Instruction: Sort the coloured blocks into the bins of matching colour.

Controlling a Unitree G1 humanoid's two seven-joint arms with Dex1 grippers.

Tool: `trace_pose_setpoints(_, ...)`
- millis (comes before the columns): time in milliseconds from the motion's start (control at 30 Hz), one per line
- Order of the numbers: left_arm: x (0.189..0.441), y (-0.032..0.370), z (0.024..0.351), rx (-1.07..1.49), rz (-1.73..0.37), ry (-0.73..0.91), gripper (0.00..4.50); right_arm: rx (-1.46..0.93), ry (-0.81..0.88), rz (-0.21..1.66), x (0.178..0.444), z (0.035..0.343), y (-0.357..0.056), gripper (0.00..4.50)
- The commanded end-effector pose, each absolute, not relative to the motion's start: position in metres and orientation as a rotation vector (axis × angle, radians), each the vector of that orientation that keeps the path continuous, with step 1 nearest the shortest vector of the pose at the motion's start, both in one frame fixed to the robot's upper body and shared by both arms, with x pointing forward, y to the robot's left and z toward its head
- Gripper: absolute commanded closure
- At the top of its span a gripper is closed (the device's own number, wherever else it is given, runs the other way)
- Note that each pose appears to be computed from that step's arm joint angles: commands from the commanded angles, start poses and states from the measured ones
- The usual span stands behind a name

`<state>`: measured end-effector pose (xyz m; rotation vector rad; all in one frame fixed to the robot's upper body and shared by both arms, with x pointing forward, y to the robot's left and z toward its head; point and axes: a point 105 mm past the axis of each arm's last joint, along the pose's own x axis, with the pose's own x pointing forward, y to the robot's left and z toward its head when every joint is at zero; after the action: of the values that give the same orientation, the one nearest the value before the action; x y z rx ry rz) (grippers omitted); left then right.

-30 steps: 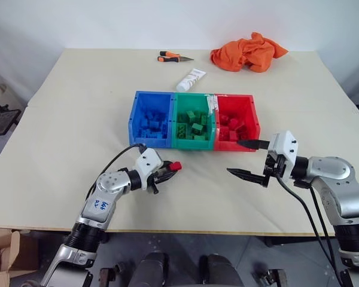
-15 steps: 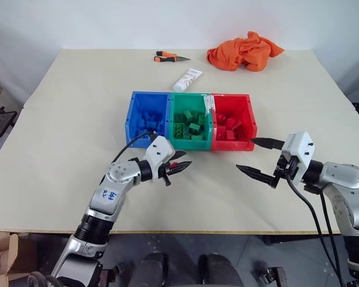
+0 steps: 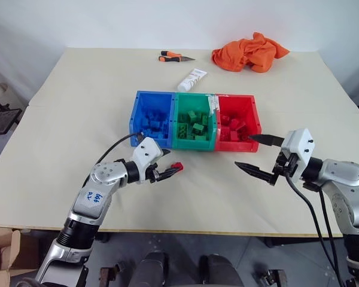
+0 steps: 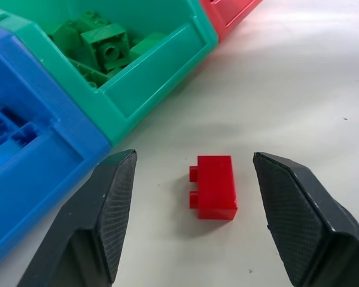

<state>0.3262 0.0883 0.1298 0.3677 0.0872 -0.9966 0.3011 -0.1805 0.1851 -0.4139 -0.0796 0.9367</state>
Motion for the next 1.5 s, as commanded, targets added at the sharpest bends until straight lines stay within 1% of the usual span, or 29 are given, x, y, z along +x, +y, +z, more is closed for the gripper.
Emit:
trace_pose_setpoints(33,0.326,0.084,0.122,0.383,-1.025,0.100,1.37,-0.416,-0.110,0.937,0.302,0.192,-0.179,0.00)
trace_pose_setpoints(267,0.340,0.079,0.111,0.393,-1.012,0.118,1.37,-0.418,-0.108,0.923,0.300,0.192,-0.181,0.00)
trace_pose_setpoints(367,0.340,0.076,0.107,0.397,-1.037,0.137,1.37,-0.418,-0.107,0.921,0.299,0.192,-0.181,0.00)
trace_pose_setpoints(467,0.338,0.072,0.107,0.412,-1.068,0.134,1.95,-0.421,-0.110,0.911,0.299,0.194,-0.183,0.00)
trace_pose_setpoints(500,0.338,0.073,0.107,0.412,-1.065,0.135,2.30,-0.421,-0.110,0.909,0.299,0.194,-0.183,0.00)
trace_pose_setpoints(567,0.338,0.072,0.108,0.404,-1.067,0.133,2.83,-0.423,-0.109,0.904,0.298,0.194,-0.184,0.00)
trace_pose_setpoints(633,0.337,0.071,0.109,0.396,-1.074,0.131,3.46,-0.425,-0.109,0.896,0.298,0.195,-0.186,0.00)
trace_pose_setpoints(667,0.337,0.069,0.110,0.386,-1.078,0.127,3.56,-0.426,-0.110,0.891,0.298,0.195,-0.187,0.00)
trace_pose_setpoints(767,0.335,0.061,0.119,0.355,-1.096,0.093,3.56,-0.427,-0.116,0.871,0.297,0.197,-0.190,0.00)
trace_pose_setpoints(900,0.335,0.037,0.146,0.315,-1.118,-0.018,3.56,-0.429,-0.128,0.824,0.293,0.202,-0.198,0.00)
trace_pose_setpoints(1000,0.346,0.011,0.175,0.286,-1.108,-0.126,3.56,-0.425,-0.151,0.759,0.290,0.210,-0.210,0.00)
trace_pose_setpoints(1100,0.356,-0.011,0.196,0.265,-1.114,-0.209,3.56,-0.410,-0.178,0.710,0.285,0.216,-0.216,0.00)
trace_pose_setpoints(1200,0.369,-0.034,0.211,0.251,-1.117,-0.258,3.56,-0.420,-0.190,0.651,0.280,0.217,-0.222,0.00)
trace_pose_setpoints(1300,0.386,-0.051,0.219,0.247,-1.095,-0.277,3.56,-0.416,-0.221,0.583,0.277,0.222,-0.228,0.00)
trace_pose_setpoints(1367,0.393,-0.061,0.222,0.240,-1.095,-0.270,2.82,-0.403,-0.240,0.559,0.273,0.225,-0.228,0.00)
trace_pose_setpoints(1500,0.401,-0.073,0.227,0.250,-1.088,-0.280,1.61,-0.394,-0.248,0.525,0.267,0.224,-0.228,0.00)
